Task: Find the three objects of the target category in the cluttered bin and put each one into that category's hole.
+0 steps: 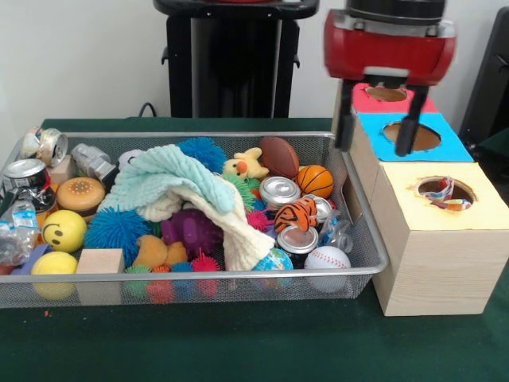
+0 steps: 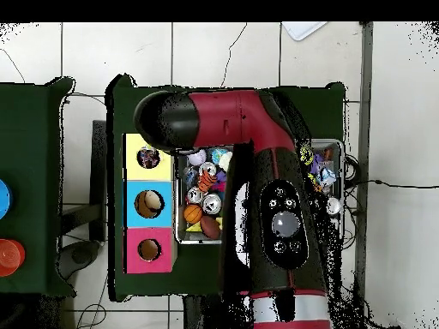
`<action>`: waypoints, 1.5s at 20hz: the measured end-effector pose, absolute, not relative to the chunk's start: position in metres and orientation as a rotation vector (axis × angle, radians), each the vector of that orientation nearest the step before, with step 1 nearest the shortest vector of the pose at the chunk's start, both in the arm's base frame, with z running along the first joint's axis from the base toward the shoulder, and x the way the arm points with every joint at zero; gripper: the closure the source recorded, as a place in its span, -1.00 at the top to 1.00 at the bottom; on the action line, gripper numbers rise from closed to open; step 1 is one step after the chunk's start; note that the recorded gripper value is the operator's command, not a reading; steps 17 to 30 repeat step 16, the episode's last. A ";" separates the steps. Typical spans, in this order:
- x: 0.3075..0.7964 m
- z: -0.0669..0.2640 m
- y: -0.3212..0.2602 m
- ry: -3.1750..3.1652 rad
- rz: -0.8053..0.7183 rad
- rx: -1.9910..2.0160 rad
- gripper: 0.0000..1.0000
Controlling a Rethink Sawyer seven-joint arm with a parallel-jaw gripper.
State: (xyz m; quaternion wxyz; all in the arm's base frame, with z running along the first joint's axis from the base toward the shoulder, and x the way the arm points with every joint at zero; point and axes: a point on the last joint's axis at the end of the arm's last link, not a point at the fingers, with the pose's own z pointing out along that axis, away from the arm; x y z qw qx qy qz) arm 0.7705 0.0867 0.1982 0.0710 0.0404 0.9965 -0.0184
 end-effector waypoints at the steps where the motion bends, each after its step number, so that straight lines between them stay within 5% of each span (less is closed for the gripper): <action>1: 0.771 0.200 0.089 2.994 -0.054 0.117 1.00; 30: 0.775 0.206 0.080 2.981 -0.056 0.133 1.00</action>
